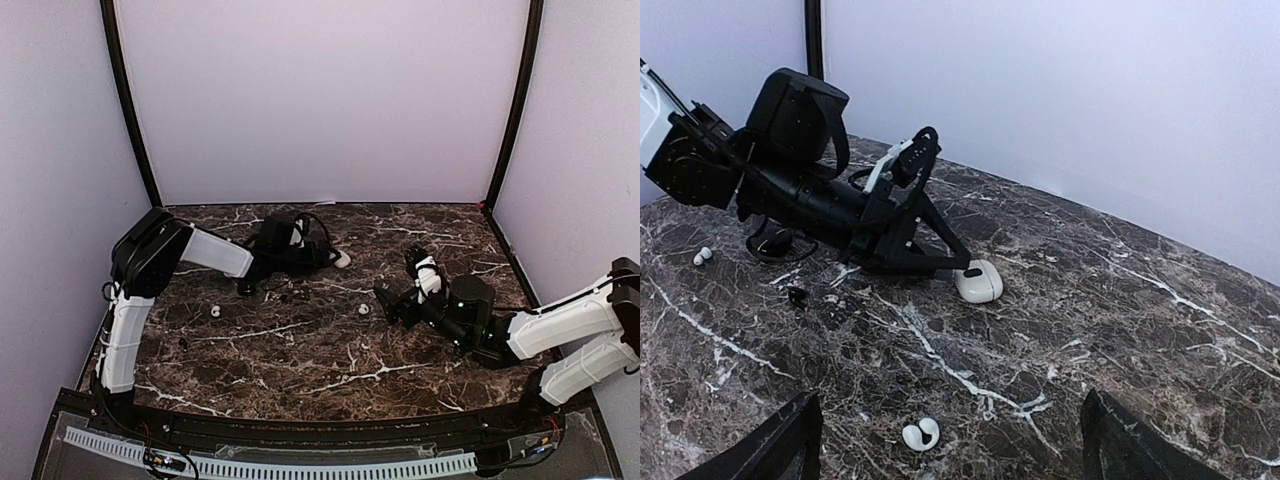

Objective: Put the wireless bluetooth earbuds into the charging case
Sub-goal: Place the charging case with the earbuds at the center of the board, then pick up the charging case from the center of the board.

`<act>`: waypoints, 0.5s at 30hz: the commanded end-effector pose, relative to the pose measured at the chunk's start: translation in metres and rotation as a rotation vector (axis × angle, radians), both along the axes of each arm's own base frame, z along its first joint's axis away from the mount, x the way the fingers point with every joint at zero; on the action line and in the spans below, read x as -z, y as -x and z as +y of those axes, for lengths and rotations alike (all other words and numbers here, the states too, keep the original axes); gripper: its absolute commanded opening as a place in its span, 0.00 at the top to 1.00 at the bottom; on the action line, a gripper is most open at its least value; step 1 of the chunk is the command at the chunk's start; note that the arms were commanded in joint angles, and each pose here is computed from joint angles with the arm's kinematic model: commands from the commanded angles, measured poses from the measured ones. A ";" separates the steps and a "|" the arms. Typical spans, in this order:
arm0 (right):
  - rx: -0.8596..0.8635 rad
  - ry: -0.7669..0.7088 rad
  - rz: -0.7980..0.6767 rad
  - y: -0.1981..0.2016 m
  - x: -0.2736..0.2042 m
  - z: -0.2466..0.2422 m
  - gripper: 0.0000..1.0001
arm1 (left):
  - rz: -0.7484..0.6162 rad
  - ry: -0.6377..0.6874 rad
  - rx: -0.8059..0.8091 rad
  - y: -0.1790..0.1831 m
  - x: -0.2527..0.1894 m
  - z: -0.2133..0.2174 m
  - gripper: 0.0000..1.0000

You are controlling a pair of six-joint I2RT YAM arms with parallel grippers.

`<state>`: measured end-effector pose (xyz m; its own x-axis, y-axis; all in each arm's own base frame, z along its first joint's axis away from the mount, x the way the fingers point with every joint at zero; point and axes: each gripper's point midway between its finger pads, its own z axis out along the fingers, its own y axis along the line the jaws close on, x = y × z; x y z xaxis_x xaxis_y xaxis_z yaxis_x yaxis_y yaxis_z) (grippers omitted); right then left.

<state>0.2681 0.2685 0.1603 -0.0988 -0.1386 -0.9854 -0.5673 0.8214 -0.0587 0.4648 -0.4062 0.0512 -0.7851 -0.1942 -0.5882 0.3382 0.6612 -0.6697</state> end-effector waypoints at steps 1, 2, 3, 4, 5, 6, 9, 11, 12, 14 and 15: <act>0.003 -0.036 -0.034 -0.003 -0.013 0.001 0.11 | -0.039 -0.090 -0.071 0.010 -0.030 0.033 0.16; 0.005 -0.035 -0.032 -0.003 -0.013 0.002 0.11 | -0.056 -0.102 -0.081 0.013 -0.037 0.039 0.16; 0.010 -0.033 -0.029 -0.004 -0.012 0.001 0.11 | -0.074 -0.114 -0.088 0.017 -0.043 0.045 0.16; 0.011 -0.032 -0.028 -0.004 -0.012 0.002 0.11 | -0.091 -0.129 -0.096 0.021 -0.048 0.052 0.16; 0.014 -0.033 -0.026 -0.005 -0.013 0.002 0.11 | -0.107 -0.145 -0.104 0.026 -0.055 0.060 0.16; 0.015 -0.030 -0.023 -0.005 -0.012 0.002 0.11 | -0.121 -0.168 -0.114 0.031 -0.059 0.068 0.16; 0.019 -0.026 -0.021 -0.006 -0.011 0.001 0.11 | -0.163 -0.248 -0.153 0.047 -0.074 0.096 0.16; 0.018 -0.026 -0.022 -0.005 -0.011 0.001 0.10 | -0.166 -0.328 -0.188 0.061 -0.073 0.122 0.17; 0.018 -0.025 -0.021 -0.005 -0.011 0.001 0.10 | -0.161 -0.366 -0.205 0.067 -0.074 0.133 0.17; 0.021 -0.024 -0.021 -0.006 -0.011 0.001 0.10 | -0.142 -0.438 -0.232 0.079 -0.072 0.154 0.16; 0.020 -0.025 -0.020 -0.006 -0.011 0.001 0.10 | -0.131 -0.468 -0.239 0.085 -0.072 0.162 0.15</act>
<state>0.2683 0.2680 0.1584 -0.1030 -0.1444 -0.9841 -0.5651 0.8227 -0.0616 0.3987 -0.2907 0.1370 -0.6446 -0.1461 -0.7504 0.2875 0.8632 -0.4150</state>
